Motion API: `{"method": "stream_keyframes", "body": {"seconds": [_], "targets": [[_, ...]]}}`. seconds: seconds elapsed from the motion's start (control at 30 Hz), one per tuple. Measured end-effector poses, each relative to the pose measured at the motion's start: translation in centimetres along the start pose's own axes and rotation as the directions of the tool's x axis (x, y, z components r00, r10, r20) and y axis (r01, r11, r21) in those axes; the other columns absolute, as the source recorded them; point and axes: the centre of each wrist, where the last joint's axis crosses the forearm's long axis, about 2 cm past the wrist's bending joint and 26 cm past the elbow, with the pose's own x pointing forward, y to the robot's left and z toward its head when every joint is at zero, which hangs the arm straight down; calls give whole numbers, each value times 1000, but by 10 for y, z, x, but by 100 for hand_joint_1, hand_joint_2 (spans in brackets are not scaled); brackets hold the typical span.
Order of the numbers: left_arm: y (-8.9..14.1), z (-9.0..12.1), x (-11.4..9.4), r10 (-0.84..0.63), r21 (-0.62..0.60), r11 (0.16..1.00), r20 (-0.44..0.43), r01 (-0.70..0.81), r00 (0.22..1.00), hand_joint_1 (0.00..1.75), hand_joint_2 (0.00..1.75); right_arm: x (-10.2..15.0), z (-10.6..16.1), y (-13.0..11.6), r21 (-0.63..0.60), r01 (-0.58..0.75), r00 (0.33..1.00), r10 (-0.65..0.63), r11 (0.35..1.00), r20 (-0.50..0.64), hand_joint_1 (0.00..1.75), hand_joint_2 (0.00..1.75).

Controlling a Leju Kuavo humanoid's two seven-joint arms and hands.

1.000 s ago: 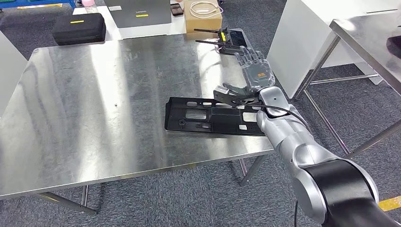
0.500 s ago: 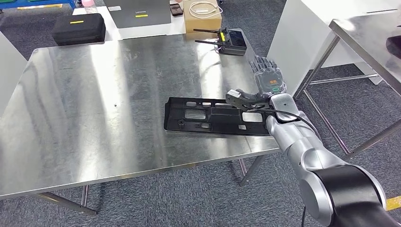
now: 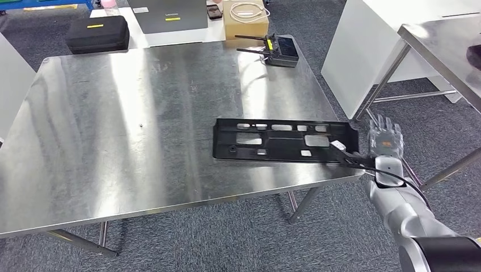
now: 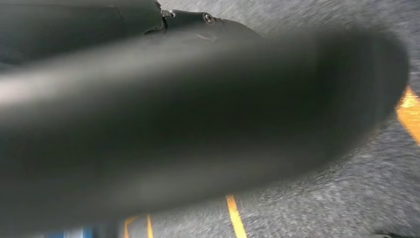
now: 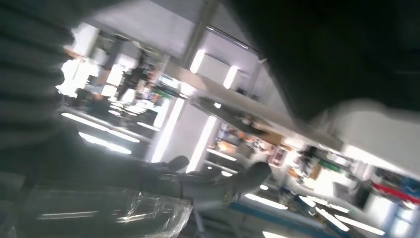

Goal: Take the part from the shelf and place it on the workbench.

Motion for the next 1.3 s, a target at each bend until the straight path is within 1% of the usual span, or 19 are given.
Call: {"method": "stream_keyframes", "body": {"seconds": [0.1,0.23,0.37,0.43,0.53,0.7,0.77,0.83,0.9,0.97,1.03,1.1,1.17,1.23,1.3], "targets": [[-8,2,0,-32,-15,999,46,33,998,0,175,-38,19,28,28,-31,997,33,999,-76,0,175],[-15,3,1,-58,-40,997,111,63,992,0,175,-97,47,59,111,-83,985,98,990,-142,0,175],[-18,4,1,-85,-83,992,131,96,988,0,175,-161,90,88,223,-136,963,181,965,-199,0,175],[-20,4,0,-101,-83,990,133,112,986,0,175,-185,110,95,259,-152,950,213,954,-227,0,175],[-21,4,0,-116,-82,988,137,128,984,0,175,-208,126,97,285,-164,934,241,944,-262,0,175],[-21,4,1,-126,-75,988,144,138,981,0,175,-221,129,93,281,-182,919,265,942,-293,0,175],[-21,4,1,-126,-55,989,151,136,980,0,175,-222,120,86,266,-194,914,272,944,-300,0,175],[-20,4,1,-126,-35,990,157,133,980,0,175,-220,96,70,217,-204,918,264,955,-295,0,175],[-19,4,1,-125,-24,991,160,131,979,0,175,-214,53,40,124,-203,932,231,971,-280,0,175],[-18,4,4,-123,-20,992,159,128,980,0,175,-209,6,-4,18,-189,947,188,982,-259,0,175],[-17,4,6,-120,-25,992,155,125,981,0,87,-211,-31,-51,-61,-162,959,143,985,-243,0,175],[-18,4,6,-112,-45,992,147,120,983,0,0,-220,-51,-87,-108,-111,966,82,988,-246,0,175],[-21,5,5,-101,-71,991,145,112,984,0,0,-231,-54,-105,-152,-52,966,11,987,-257,0,175],[-24,5,3,-89,-88,991,152,103,984,0,0,-240,-48,-108,-195,-4,965,-48,981,-258,0,175],[-27,6,2,-79,-98,991,163,96,983,0,87,-244,-34,-97,-221,28,965,-84,975,-248,0,175]]}}
